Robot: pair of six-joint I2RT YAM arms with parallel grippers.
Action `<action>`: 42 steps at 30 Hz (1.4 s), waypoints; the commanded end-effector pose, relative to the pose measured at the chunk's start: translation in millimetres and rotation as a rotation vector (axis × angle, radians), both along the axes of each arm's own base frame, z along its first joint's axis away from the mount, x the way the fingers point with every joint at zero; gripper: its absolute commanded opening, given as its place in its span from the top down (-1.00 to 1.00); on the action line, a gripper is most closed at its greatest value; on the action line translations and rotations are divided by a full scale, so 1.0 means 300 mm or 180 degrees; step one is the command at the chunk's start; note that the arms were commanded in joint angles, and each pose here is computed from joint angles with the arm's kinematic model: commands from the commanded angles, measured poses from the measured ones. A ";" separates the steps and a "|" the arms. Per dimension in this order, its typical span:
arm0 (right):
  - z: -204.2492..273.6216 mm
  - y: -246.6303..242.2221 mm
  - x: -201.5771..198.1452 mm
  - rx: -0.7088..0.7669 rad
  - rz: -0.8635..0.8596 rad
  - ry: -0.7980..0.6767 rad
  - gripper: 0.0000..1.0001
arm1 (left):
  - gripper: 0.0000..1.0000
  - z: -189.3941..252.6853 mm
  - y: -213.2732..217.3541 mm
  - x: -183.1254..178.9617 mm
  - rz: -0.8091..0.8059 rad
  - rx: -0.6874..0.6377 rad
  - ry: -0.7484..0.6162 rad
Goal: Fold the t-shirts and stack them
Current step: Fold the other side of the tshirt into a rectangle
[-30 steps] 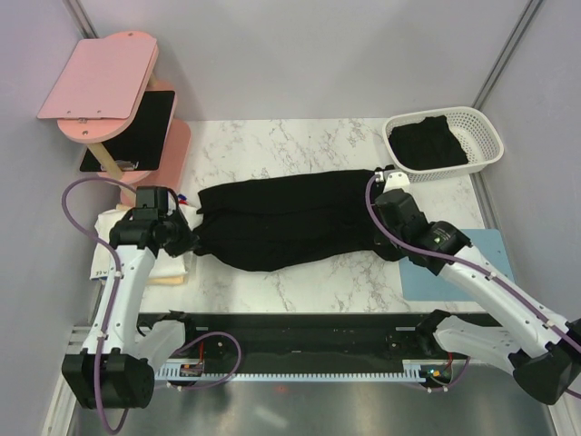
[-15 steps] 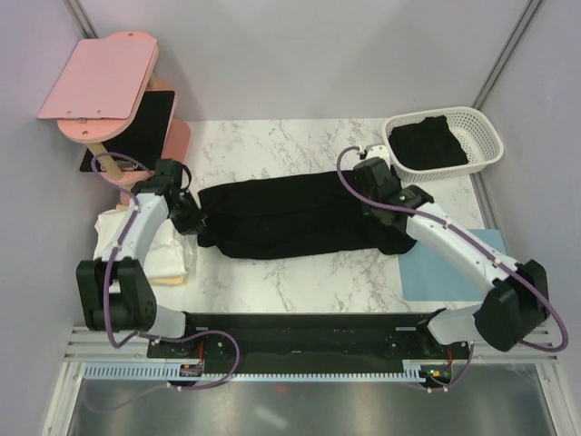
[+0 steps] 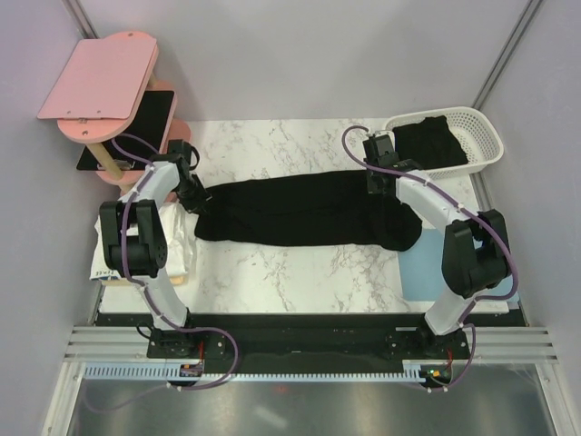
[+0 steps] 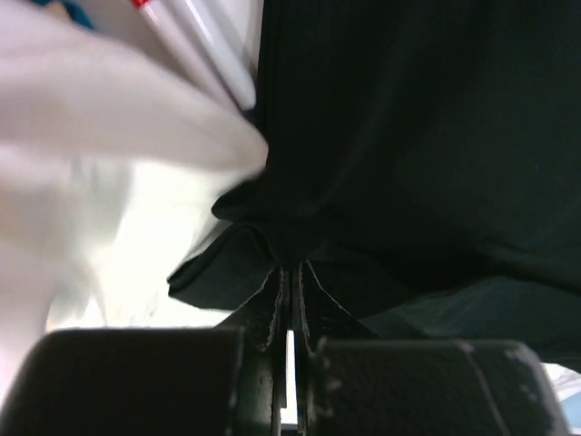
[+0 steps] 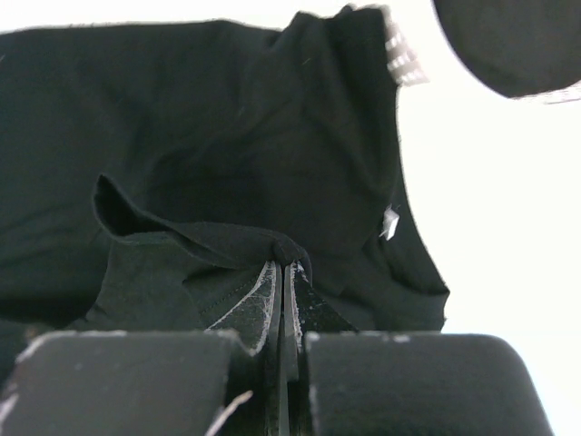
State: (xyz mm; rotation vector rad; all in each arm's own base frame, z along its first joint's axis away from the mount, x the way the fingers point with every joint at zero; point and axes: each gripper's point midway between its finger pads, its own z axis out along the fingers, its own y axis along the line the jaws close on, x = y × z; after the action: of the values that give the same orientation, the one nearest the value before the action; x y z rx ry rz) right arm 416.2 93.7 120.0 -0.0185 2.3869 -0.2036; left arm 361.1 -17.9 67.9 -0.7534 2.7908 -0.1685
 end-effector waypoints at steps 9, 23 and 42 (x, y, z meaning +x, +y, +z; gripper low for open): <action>0.030 -0.033 0.218 0.0082 -0.0125 -0.0219 1.00 | 0.96 -0.073 0.053 0.044 -0.0035 0.0159 0.0225; 0.207 -0.082 0.191 -0.0006 -0.0266 -0.0694 -0.96 | -0.99 0.154 0.011 0.041 -0.0203 0.0215 -0.0339; -0.165 0.172 -0.198 0.0008 0.0450 0.0434 1.00 | 0.96 -0.077 -0.343 0.027 -0.0930 0.0245 0.0003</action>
State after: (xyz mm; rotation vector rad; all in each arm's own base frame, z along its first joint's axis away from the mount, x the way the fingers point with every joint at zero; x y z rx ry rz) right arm 367.5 151.8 88.9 -0.2386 2.4506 -0.0626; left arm 355.7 -118.3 52.4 -0.2724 2.8941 -0.1300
